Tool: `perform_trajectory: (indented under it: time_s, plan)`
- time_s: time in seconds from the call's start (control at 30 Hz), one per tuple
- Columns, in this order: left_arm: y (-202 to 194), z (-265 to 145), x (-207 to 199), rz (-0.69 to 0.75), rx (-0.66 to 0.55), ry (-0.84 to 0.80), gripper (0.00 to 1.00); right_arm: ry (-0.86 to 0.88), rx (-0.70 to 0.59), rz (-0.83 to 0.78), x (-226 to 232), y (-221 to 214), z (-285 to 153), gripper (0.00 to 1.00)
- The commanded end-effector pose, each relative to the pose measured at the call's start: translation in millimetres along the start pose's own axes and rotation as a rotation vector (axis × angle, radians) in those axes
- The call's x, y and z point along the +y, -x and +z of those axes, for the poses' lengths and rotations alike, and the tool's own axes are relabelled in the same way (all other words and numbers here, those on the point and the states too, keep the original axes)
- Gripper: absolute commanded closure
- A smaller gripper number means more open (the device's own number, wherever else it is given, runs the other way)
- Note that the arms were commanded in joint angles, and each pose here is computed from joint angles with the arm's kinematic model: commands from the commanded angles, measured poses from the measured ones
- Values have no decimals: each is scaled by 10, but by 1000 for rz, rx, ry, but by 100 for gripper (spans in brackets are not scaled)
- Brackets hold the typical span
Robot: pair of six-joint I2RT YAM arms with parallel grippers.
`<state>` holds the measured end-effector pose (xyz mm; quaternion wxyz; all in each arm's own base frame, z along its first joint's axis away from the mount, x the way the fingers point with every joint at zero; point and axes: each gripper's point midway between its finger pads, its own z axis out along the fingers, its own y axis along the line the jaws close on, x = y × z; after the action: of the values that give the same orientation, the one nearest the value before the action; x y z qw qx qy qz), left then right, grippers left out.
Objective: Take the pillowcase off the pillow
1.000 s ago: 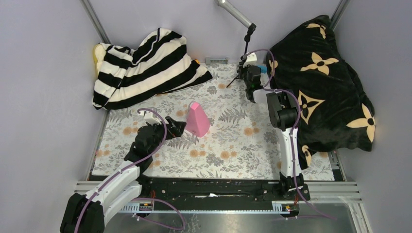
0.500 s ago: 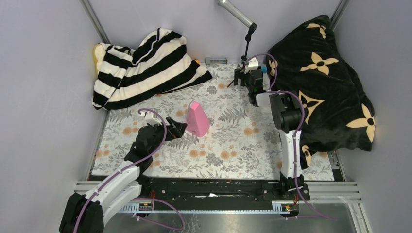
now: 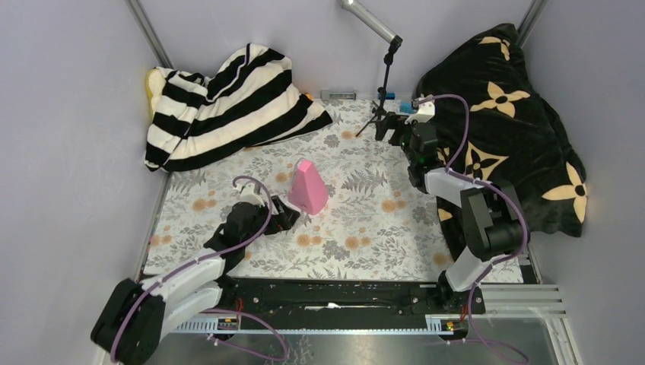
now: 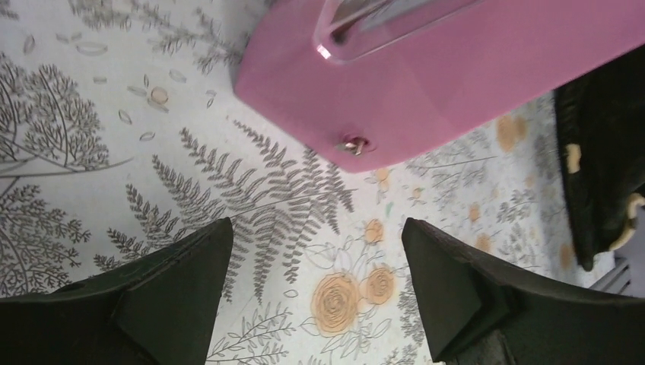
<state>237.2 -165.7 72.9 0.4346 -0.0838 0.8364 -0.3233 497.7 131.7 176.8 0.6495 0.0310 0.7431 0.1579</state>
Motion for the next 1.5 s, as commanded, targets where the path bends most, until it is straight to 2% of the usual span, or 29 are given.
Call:
perform_trajectory:
  time_s: [0.0,0.3,0.53,0.7,0.83,1.0,1.17,1.3,1.47]
  plan:
    - [195,165,-196,-7,-44,-43,14,79,84,101,335,-184,-386,1]
    - [349,597,-246,52,-71,-30,22,202,141,160,608,-291,-1273,0]
    - [447,1087,-394,24,-88,-68,24,246,83,161,650,5,-1744,0]
    - [608,1629,-570,-7,-106,-97,24,264,62,152,662,131,-1960,0]
    - [770,2155,-639,36,-115,-79,24,267,53,137,640,153,-2079,0]
    - [1138,2775,-791,94,-153,-56,24,256,44,125,601,158,-2148,0]
    - [1456,3330,-810,81,-175,-41,24,253,43,126,594,164,-2165,0]
    - [1738,3424,-769,56,-215,-38,24,245,48,124,577,161,-2186,0]
    - [1889,3127,-697,67,-237,-26,20,237,50,123,560,150,-2192,0]
